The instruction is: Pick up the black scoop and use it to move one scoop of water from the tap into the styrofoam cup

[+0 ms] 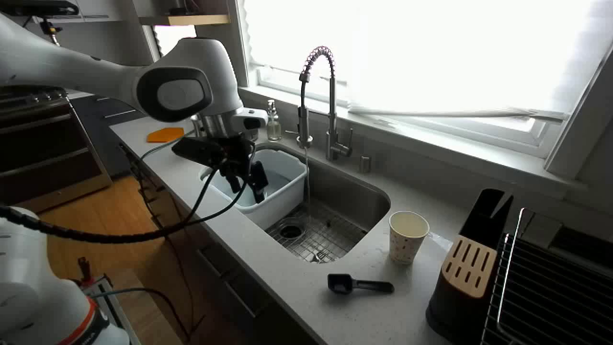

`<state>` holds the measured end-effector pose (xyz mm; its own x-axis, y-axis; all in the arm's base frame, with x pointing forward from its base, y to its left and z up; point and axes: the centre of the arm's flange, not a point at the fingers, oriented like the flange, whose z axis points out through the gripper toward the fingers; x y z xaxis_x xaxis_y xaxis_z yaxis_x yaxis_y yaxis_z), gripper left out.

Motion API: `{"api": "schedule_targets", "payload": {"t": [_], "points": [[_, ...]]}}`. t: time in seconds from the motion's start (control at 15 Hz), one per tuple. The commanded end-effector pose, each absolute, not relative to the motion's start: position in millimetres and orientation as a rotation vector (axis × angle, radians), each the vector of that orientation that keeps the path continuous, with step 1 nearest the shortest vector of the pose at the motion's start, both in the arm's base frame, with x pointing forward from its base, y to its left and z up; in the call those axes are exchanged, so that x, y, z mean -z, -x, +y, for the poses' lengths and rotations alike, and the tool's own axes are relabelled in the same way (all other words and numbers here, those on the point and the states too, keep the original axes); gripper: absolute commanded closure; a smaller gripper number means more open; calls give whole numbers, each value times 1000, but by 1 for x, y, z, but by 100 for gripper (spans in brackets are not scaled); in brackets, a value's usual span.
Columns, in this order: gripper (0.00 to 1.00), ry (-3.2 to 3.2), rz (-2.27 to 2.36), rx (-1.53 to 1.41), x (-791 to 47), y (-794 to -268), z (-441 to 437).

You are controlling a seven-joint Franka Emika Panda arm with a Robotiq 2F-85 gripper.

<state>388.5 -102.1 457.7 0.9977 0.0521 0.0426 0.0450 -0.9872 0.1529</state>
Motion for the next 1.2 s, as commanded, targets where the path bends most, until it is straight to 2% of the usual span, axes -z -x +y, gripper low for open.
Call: {"api": "schedule_targets", "payload": {"t": [0.0,0.33,1.13], "points": [[0,-2987,73,-70,-458,-388,-102],[0,-2987,73,-70,-458,-388,-102],[0,-2799,-958,-191,-418,-386,-271]]}}
